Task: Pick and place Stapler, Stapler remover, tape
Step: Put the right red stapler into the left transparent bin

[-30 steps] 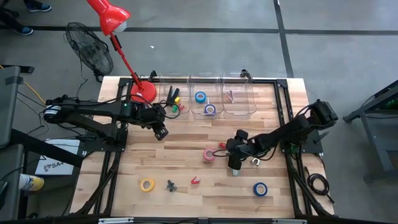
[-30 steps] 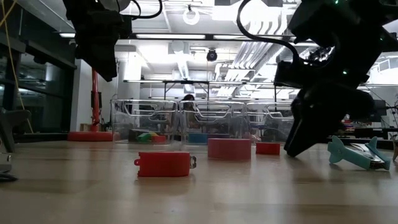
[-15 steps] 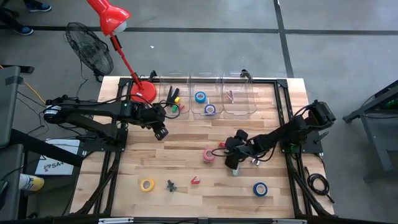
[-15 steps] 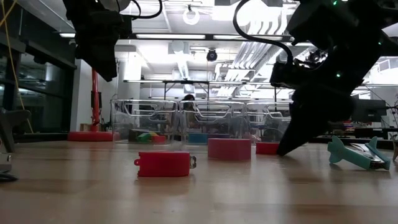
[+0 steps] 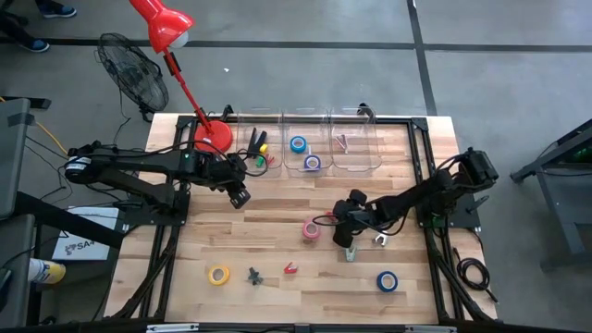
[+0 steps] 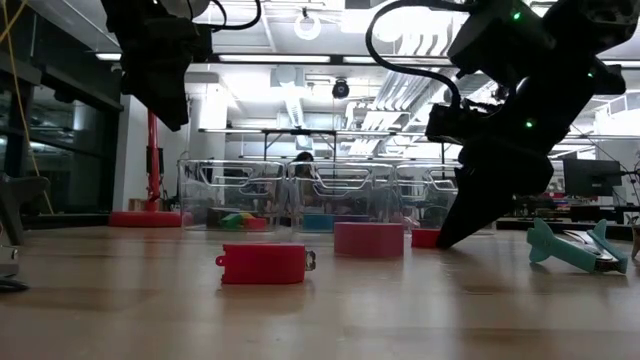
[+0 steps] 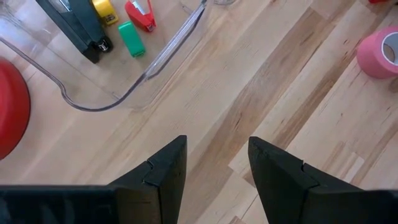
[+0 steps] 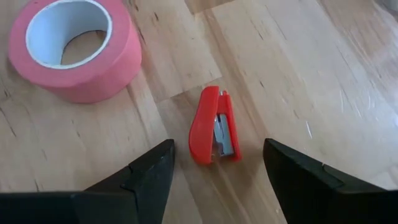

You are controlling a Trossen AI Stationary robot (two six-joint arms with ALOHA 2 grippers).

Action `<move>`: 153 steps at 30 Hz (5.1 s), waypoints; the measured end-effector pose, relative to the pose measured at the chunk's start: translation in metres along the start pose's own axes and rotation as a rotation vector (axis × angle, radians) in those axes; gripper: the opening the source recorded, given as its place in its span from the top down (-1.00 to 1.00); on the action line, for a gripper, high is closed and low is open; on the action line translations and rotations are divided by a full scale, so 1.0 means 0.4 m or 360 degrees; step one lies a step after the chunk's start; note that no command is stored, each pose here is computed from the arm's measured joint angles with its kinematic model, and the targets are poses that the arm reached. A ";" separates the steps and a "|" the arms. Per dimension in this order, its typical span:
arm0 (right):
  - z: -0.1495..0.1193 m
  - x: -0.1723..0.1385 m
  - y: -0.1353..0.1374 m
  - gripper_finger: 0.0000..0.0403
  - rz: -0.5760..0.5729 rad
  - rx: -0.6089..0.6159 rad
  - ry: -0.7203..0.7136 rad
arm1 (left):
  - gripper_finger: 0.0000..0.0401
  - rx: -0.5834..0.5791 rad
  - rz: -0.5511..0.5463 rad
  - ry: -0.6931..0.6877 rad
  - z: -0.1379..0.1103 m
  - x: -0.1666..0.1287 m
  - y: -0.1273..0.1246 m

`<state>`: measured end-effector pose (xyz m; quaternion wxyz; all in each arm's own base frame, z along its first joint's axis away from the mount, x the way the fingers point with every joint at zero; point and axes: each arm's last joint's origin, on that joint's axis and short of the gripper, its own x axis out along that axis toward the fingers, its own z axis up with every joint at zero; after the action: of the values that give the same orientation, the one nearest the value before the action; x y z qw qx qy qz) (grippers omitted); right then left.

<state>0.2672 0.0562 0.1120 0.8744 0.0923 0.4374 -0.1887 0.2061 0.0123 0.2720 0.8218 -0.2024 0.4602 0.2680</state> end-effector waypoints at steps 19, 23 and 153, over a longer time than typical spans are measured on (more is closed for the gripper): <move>-0.006 0.022 0.000 0.05 0.0039 0.0028 0.0053 | 0.16 -0.0001 0.0003 -0.0003 0.000 0.000 0.000; -0.006 0.022 0.000 0.15 0.0042 0.0028 0.0055 | 0.16 -0.0001 0.0003 -0.0003 0.000 0.000 0.000; 0.547 -0.288 -0.020 0.76 0.0612 -0.0457 -0.0792 | 0.75 0.0592 -0.0970 -0.1057 0.144 -0.082 -0.108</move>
<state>0.3607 0.0061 0.3354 0.9779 0.0002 0.2073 0.0263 0.2562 0.0039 0.3326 0.9875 -0.0814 0.1331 -0.0216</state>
